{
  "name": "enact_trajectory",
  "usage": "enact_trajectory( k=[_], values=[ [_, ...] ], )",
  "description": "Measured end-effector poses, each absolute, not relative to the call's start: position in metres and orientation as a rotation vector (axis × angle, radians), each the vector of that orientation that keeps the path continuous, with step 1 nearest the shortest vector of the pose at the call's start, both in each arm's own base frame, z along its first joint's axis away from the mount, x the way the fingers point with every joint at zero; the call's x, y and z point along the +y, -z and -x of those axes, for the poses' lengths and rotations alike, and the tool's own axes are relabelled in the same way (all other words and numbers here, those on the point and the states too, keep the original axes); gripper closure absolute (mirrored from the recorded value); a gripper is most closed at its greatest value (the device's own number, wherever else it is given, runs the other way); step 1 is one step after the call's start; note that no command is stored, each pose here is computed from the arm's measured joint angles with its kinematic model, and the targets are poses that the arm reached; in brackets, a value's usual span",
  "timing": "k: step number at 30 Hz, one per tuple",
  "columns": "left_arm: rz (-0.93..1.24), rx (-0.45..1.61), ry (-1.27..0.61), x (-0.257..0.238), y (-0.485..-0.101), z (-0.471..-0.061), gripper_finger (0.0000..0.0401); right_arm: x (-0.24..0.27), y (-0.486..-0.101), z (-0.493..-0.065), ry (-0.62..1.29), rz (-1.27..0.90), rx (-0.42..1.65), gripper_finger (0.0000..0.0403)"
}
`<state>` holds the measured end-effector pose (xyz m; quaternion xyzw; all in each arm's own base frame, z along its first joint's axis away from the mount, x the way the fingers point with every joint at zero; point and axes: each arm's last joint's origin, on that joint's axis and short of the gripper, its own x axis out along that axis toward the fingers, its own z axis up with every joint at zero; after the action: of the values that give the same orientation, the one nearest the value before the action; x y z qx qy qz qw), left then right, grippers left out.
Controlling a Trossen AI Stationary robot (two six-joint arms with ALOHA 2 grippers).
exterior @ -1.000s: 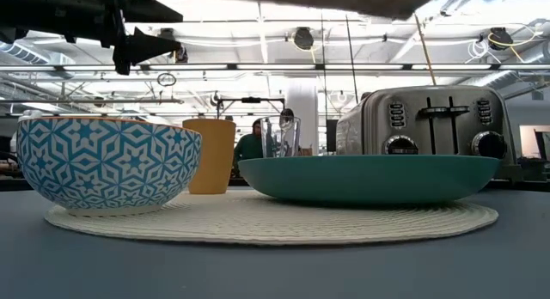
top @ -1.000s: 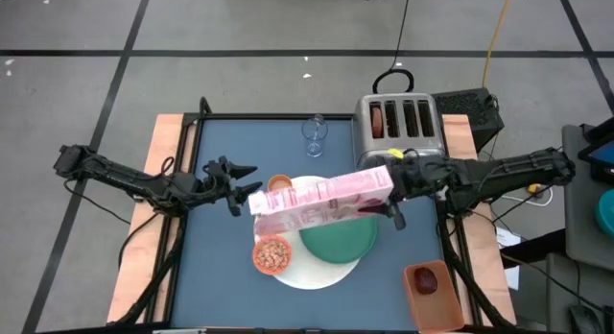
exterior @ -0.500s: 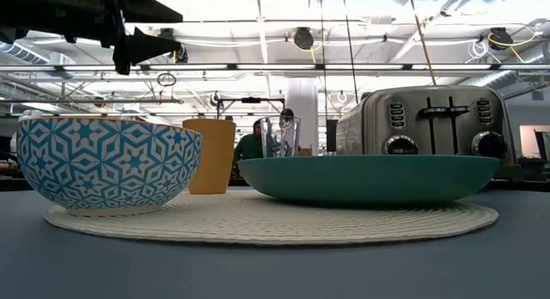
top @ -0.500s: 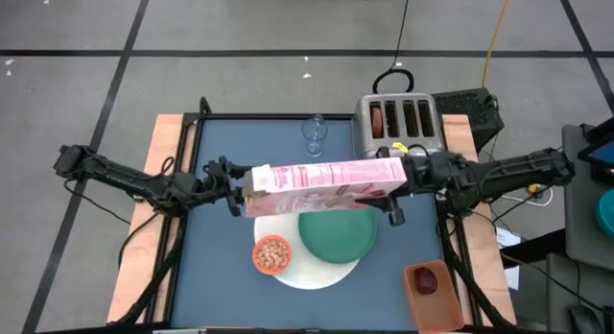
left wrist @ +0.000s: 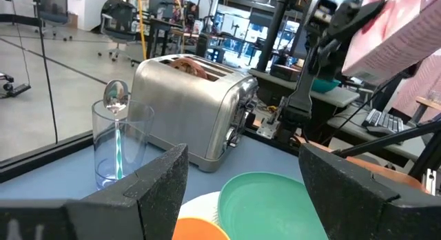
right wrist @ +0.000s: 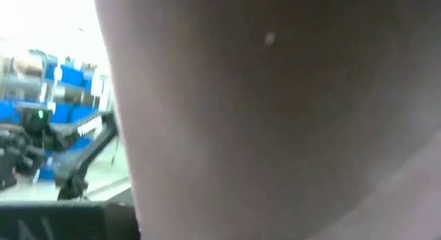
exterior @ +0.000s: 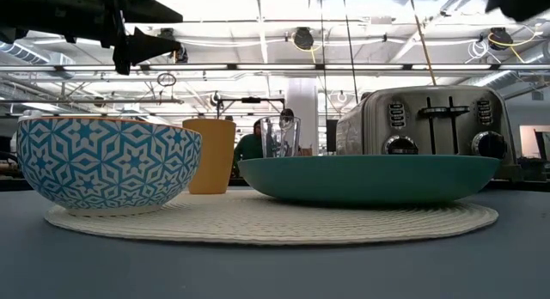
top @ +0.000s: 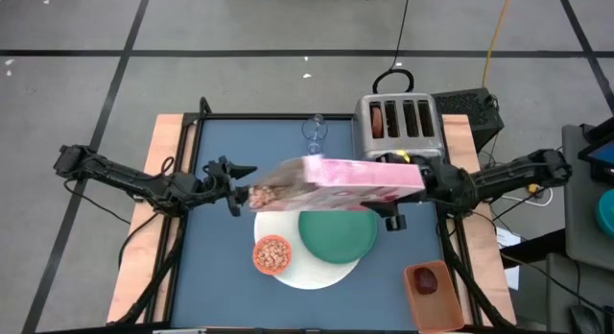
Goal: Arrange a breakfast setting
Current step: Pour the cereal from the orange cereal box into the orange bowl
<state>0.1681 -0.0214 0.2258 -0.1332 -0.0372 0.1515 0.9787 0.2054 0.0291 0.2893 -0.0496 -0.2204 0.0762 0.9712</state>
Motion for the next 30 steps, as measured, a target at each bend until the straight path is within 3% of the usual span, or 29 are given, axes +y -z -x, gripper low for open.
enact_trajectory(
  k=[6, 15, 30],
  values=[
    [0.268, -0.075, -0.305, -0.021, -0.226, -0.168, 0.0123, 0.027, -0.262, -0.189, -0.142, 0.089, -0.607, 0.0190],
    [0.270, -0.076, -0.304, -0.021, -0.226, -0.168, 0.0123, 0.028, -0.240, -0.196, -0.138, 0.088, -0.604, 0.0190],
    [0.217, -0.158, -0.140, -0.028, -0.237, -0.168, 0.0123, 0.031, -0.245, -0.233, -0.082, 0.103, -0.579, 0.0190]
  ],
)
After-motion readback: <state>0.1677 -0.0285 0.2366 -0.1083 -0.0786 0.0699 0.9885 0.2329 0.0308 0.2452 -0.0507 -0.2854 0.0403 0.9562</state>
